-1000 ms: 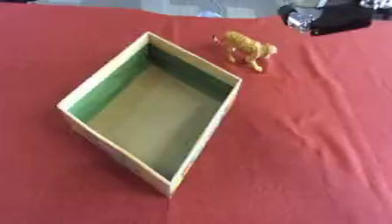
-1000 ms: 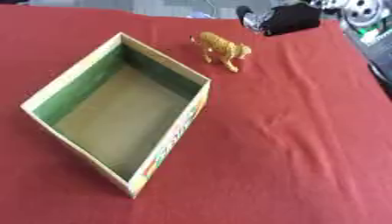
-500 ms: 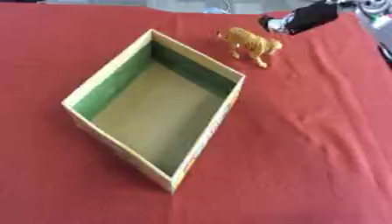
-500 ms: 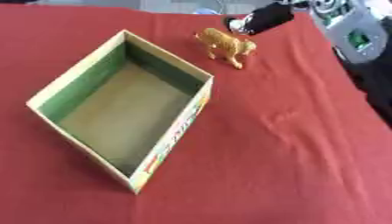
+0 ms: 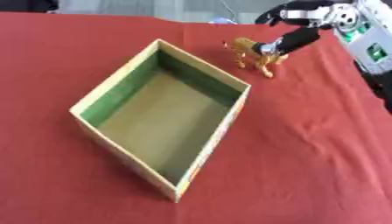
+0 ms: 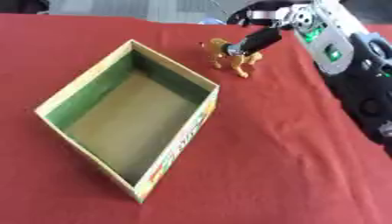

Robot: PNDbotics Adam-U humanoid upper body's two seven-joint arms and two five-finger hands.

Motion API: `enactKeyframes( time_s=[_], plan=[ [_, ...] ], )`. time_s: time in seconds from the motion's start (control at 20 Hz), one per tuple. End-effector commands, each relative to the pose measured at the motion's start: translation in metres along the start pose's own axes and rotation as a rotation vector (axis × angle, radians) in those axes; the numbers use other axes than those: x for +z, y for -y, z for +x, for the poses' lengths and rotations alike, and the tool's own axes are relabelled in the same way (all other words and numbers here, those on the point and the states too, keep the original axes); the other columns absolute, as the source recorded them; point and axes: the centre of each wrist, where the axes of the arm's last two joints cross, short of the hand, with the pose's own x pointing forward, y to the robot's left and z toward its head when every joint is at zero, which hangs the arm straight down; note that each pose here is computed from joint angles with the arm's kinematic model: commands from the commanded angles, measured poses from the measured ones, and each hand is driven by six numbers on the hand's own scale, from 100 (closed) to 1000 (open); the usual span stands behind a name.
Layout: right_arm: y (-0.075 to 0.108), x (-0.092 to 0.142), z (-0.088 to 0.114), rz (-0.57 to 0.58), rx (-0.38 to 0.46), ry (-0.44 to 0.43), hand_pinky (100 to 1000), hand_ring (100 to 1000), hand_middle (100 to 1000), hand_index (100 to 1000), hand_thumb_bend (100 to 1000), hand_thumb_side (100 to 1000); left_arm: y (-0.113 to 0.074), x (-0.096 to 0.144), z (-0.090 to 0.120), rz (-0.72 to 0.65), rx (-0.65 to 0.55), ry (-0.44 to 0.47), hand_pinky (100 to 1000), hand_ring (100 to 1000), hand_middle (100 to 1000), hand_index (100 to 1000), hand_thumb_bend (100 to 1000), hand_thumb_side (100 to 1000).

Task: Pick up objects on the table and place them in the box.

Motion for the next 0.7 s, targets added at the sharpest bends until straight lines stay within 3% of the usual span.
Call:
enactKeyframes(
  time_s=[0.05, 0.3, 0.7],
  plan=[
    [0.014, 0.005, -0.007, -0.039, 0.011, -0.039, 1000, 953, 960, 1000, 288, 678, 0.0, -0.003, 0.005, -0.013, -0.003, 0.018, 504, 500, 550, 682, 100, 748],
    [0.005, -0.002, -0.013, -0.029, 0.036, -0.09, 999, 955, 961, 1000, 296, 676, 0.0, -0.002, 0.005, -0.014, -0.005, 0.014, 504, 500, 548, 680, 100, 748],
    [-0.004, -0.014, -0.013, 0.0, 0.024, -0.098, 1000, 956, 960, 1000, 327, 719, 0.001, -0.002, 0.005, -0.018, -0.004, 0.011, 504, 499, 548, 680, 100, 747]
  ],
)
